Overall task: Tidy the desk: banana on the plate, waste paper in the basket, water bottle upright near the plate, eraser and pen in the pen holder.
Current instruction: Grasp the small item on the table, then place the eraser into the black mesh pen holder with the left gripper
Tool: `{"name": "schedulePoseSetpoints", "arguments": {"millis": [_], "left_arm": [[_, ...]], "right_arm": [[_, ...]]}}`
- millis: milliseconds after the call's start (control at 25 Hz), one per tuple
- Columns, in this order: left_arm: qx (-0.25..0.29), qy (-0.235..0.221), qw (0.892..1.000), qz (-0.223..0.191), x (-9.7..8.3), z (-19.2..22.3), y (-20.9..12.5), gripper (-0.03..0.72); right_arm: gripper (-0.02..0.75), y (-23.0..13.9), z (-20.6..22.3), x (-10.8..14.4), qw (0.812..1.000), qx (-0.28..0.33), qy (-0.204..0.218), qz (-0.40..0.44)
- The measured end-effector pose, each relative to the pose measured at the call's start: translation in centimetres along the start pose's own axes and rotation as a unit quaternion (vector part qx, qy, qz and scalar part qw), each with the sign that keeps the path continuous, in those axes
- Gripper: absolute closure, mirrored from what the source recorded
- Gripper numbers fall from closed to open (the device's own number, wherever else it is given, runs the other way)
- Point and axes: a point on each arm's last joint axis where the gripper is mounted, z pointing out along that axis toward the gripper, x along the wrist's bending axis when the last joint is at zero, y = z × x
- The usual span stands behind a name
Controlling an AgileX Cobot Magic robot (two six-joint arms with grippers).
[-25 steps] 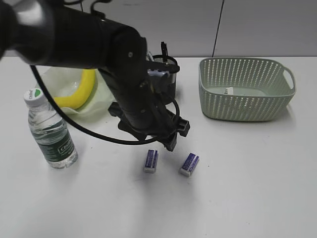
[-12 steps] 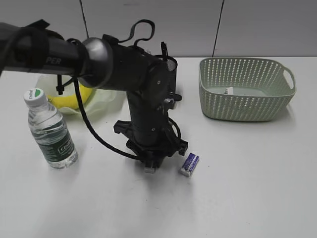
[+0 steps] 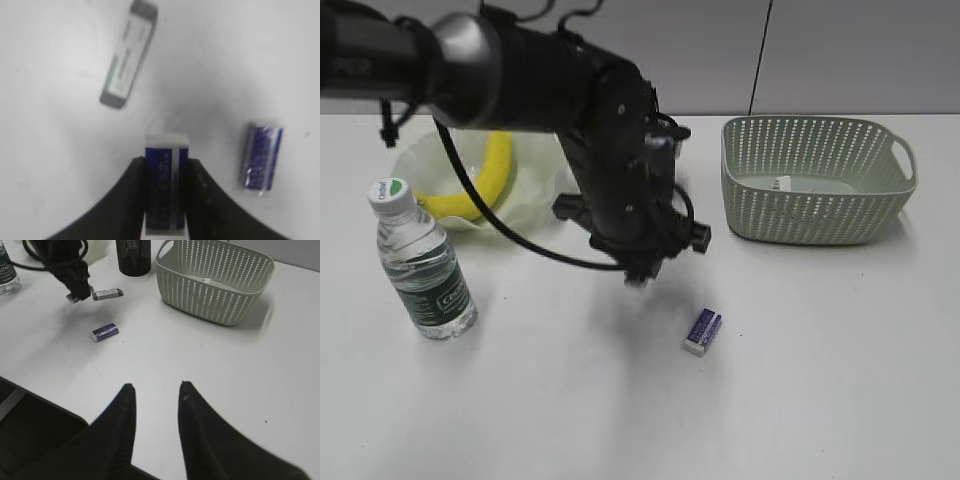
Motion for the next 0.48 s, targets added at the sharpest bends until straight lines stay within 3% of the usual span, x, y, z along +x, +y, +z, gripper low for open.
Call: {"name": "schedulePoseSetpoints", "arguments": {"millis": [160,320,480], "left_arm": [[-0.137,-0.047,0.989,-0.023,1.2,-4.4,2.8,0.513],[-0.258,-0.077,0.962,-0.051,3.5,-6.2,5.6,0.513],[-0.342,-0.093,0.933,-0.069,5.3,-5.9,7.6,0.513]], "right_arm": [[0.49,0.0,0.0,0.0,1.0,0.0,0.0,0.0],[0.49,0.0,0.0,0.0,1.0,0.0,0.0,0.0],[0.49,0.0,0.0,0.0,1.0,0.0,0.0,0.0]]}}
